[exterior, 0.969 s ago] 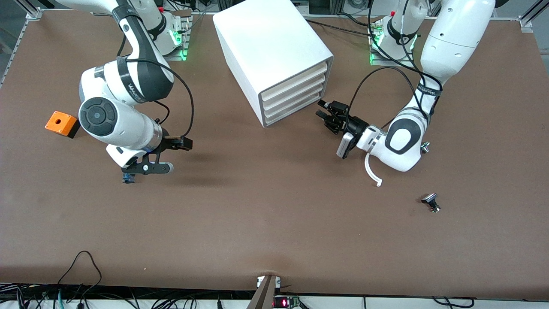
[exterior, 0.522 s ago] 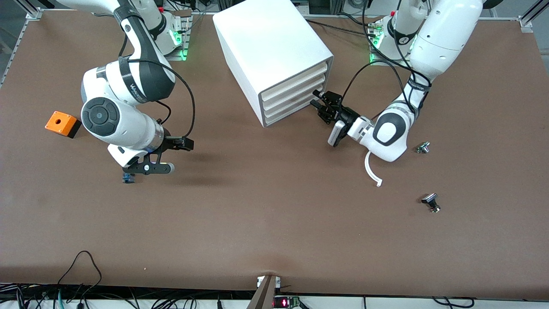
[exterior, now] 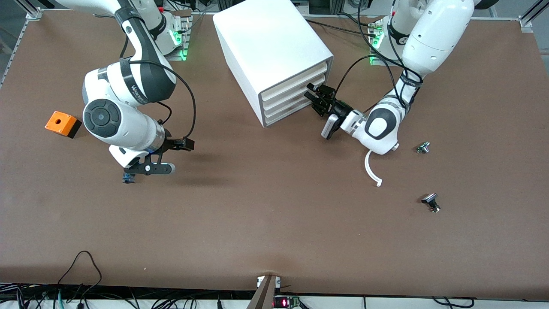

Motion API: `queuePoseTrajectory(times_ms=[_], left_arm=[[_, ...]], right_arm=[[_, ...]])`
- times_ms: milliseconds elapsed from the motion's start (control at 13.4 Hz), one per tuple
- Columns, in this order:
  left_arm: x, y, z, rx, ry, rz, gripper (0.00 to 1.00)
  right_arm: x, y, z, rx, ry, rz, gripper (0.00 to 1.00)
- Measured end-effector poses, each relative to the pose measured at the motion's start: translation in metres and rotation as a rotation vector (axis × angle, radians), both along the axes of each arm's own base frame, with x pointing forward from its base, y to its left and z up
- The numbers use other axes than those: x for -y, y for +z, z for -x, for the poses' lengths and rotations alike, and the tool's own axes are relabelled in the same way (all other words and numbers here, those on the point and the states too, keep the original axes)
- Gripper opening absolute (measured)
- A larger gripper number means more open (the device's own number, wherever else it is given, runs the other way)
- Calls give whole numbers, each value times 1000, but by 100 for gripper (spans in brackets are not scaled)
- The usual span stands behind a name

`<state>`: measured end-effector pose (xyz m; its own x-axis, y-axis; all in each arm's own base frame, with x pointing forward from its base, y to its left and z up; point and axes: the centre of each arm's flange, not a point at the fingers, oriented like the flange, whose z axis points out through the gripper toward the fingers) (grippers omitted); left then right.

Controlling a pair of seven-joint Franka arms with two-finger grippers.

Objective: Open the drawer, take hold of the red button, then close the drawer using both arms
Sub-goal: 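Grasp the white drawer's handle with the left gripper, then pull the drawer open with the left gripper while the right gripper approaches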

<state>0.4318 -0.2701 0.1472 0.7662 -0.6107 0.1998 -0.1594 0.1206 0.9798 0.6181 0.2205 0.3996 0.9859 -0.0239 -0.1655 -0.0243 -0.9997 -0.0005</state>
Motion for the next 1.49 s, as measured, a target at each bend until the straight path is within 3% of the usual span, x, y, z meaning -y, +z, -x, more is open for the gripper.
queuePoseTrajectory(times_ms=[149, 373, 895, 1193, 1491], left_arm=[[2, -4, 5, 1, 2, -15, 44], [9, -1, 8, -2, -1, -7, 13], [2, 1, 0, -31, 19, -43, 11], [-32, 17, -51, -48, 68, -150, 11], [-58, 37, -95, -42, 86, -251, 11]], right_arm=[[0, 0, 0, 0, 0, 0, 100], [0, 0, 0, 0, -1, 0, 100], [0, 1, -1, 3, -4, 0, 100], [-19, 5, 4, 16, -37, 4, 100], [-82, 16, 7, 130, -49, -43, 100]])
